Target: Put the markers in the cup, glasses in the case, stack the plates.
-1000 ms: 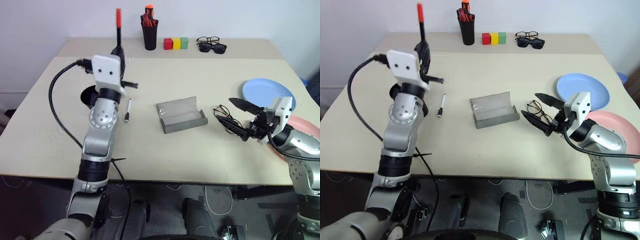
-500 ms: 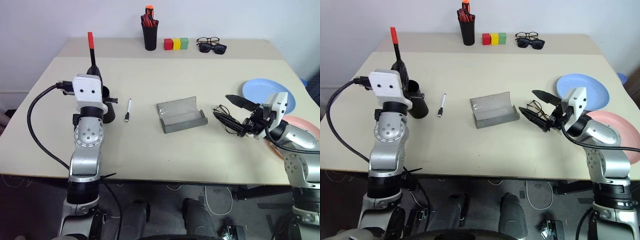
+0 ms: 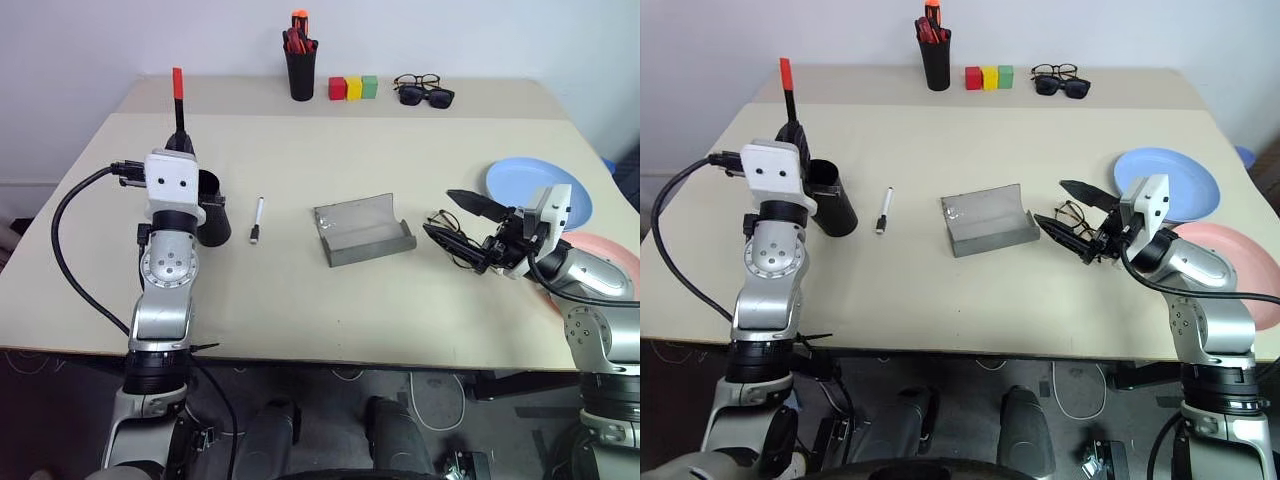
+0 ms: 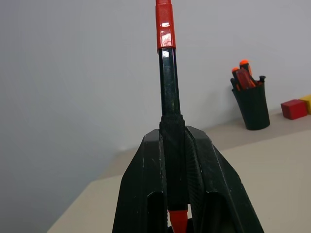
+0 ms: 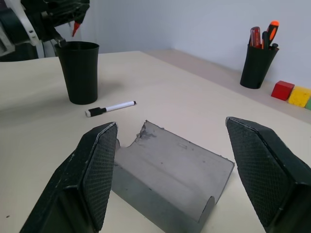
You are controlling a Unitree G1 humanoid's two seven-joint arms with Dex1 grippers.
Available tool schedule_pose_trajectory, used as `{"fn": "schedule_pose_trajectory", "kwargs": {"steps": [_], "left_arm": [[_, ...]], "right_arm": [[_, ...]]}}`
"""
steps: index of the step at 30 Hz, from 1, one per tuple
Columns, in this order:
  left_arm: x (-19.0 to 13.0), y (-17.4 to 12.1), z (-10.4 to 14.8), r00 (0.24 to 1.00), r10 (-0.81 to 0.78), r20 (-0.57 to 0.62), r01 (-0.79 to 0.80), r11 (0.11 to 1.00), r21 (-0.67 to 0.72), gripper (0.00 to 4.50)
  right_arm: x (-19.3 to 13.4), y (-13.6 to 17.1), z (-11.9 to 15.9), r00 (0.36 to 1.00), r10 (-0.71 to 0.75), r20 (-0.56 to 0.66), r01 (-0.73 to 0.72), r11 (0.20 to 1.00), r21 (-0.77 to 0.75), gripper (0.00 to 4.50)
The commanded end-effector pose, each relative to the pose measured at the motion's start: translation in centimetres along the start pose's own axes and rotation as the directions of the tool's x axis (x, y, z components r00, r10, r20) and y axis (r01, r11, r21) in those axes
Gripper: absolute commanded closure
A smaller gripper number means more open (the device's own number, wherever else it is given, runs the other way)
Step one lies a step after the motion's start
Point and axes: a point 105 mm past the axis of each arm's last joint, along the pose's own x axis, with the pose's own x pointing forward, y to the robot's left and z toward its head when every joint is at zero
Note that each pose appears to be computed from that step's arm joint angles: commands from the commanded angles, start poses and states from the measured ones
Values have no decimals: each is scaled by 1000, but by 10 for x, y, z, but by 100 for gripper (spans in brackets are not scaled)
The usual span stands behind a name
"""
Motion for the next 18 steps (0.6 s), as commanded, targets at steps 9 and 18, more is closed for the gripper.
{"fn": "schedule_pose_trajectory", "kwargs": {"steps": [9, 18], "left_arm": [[3, 1, 8, 998, 19, 65, -20, 1000, 24, 444], [4, -3, 5, 997, 23, 68, -25, 999, 31, 444]], "right_arm": [[4, 20, 22, 986, 145, 82, -145, 989, -12, 88], [9, 33, 28, 962, 246, 115, -248, 969, -5, 88]]}}
